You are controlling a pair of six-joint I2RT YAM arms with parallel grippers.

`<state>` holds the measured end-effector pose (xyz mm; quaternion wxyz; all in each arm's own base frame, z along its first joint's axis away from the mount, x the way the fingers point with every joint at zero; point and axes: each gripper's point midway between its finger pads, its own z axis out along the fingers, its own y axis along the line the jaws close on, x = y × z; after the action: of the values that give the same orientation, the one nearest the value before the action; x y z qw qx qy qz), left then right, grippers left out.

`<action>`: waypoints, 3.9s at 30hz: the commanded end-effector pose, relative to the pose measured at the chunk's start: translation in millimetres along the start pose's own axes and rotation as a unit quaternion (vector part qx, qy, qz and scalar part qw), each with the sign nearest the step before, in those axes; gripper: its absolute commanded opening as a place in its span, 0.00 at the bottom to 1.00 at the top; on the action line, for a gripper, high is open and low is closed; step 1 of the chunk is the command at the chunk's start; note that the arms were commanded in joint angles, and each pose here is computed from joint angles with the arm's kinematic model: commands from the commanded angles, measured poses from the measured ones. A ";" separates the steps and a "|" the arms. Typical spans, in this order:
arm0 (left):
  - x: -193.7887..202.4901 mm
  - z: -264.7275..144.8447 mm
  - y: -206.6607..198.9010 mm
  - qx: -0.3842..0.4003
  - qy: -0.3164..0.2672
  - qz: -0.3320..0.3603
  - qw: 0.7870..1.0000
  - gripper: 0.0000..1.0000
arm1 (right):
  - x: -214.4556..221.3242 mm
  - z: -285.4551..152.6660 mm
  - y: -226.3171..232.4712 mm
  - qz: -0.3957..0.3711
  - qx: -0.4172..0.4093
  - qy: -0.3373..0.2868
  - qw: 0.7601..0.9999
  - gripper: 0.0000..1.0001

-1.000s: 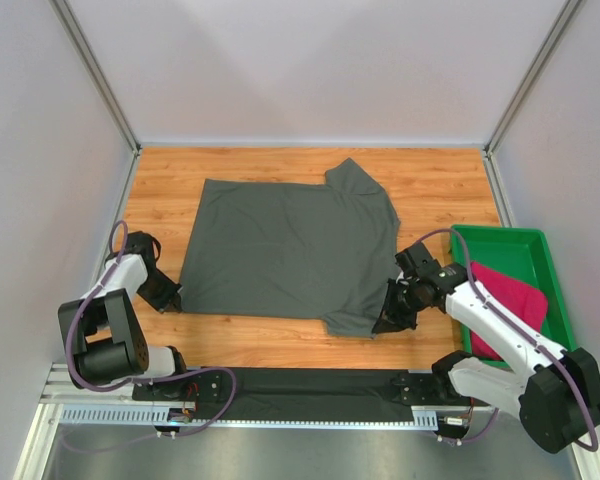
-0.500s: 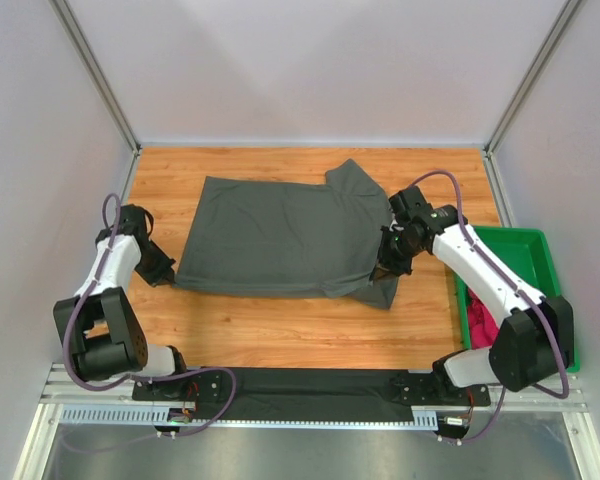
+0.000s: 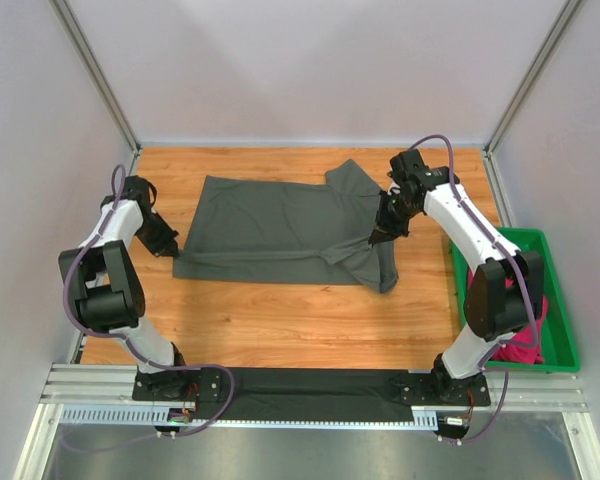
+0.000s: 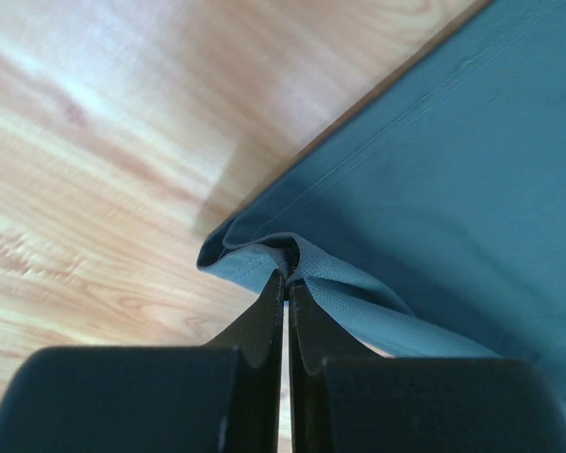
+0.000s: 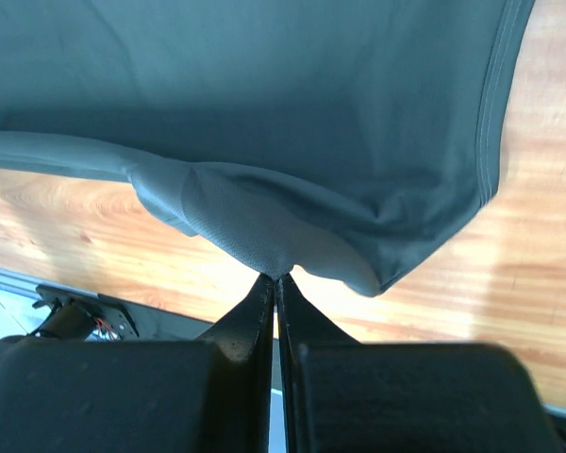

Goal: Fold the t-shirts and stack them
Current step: Fold the tshirt

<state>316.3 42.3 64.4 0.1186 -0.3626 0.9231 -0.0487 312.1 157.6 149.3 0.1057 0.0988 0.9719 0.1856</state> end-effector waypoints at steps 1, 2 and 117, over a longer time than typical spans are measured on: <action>-11.8 -1.2 -15.5 0.015 -0.002 0.018 1.000 0.00 | -12.2 -4.3 1.9 -0.016 -0.002 -0.002 1.000 0.00; -16.5 -2.3 -19.1 0.019 -0.006 0.021 1.000 0.00 | -14.5 -2.8 1.3 -0.016 0.000 0.000 1.000 0.00; 49.4 19.4 -84.3 0.088 0.061 0.168 0.980 0.05 | 4.8 32.8 -103.5 0.142 0.111 -0.023 0.983 0.44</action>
<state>339.9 -48.5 26.5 0.0731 -0.1955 0.9717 -0.1103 301.8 72.7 81.7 0.0860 0.1607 0.9826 0.0353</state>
